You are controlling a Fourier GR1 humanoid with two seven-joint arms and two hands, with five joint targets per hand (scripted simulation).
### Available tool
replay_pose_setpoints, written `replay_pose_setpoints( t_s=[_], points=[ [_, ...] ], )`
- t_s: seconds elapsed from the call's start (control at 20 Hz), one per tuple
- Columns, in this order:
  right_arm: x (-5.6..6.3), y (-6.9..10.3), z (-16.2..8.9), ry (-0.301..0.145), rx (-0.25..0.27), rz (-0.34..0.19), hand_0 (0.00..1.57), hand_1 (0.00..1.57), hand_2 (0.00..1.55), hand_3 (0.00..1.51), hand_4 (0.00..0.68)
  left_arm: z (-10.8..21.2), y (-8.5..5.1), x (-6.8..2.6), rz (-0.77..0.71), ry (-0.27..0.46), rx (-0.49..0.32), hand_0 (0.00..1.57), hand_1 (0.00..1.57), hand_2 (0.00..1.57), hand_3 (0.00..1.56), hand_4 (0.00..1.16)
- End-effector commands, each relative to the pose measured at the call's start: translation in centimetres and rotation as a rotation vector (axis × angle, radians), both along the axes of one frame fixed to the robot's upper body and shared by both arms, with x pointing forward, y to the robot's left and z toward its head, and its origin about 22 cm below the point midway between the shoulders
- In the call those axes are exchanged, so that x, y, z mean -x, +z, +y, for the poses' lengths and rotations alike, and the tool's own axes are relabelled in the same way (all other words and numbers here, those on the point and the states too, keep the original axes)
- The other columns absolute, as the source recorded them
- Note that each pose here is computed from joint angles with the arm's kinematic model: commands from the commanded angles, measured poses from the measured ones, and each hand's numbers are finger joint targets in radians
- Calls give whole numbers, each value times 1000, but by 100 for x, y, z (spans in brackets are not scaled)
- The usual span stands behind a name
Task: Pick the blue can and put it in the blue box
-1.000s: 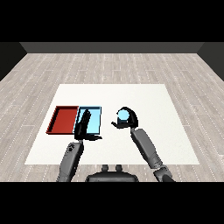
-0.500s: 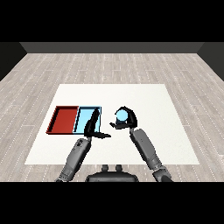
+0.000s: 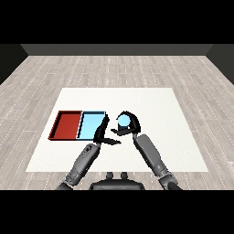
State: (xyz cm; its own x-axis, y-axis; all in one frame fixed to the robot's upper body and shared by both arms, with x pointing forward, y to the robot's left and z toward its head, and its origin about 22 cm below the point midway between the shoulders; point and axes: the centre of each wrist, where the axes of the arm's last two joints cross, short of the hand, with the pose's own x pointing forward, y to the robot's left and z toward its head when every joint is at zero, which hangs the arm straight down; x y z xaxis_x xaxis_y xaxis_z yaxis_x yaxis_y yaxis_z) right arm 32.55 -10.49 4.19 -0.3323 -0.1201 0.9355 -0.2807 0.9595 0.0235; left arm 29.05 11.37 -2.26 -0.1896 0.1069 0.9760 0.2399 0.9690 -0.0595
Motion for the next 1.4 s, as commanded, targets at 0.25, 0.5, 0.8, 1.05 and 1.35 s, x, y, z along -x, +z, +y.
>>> replay_pose_setpoints(
  t_s=[0.25,0.5,0.8,1.05,1.35],
  points=[
    [120,38,53,37,-1,-15,1394,1394,1454,1416,681,-118,-26,-108,44,-8,-5,0,0,0,0,0],
    [85,-120,91,44,16,-35,1393,1393,1435,1399,656,-260,-59,32,25,-43,-7,0,0,0,0,0],
    [37,-71,294,70,34,-44,1416,1416,1430,1390,653,-300,-100,15,30,-63,7,0,0,0,0,0],
    [272,-1,420,97,31,-9,1420,1420,1442,1399,617,-229,-102,-42,23,-42,-7,0,0,0,0,0],
    [224,126,558,119,31,-37,1319,1319,1426,1395,617,-375,-25,-35,-25,-49,-15,0,0,0,0,174]
  ],
)
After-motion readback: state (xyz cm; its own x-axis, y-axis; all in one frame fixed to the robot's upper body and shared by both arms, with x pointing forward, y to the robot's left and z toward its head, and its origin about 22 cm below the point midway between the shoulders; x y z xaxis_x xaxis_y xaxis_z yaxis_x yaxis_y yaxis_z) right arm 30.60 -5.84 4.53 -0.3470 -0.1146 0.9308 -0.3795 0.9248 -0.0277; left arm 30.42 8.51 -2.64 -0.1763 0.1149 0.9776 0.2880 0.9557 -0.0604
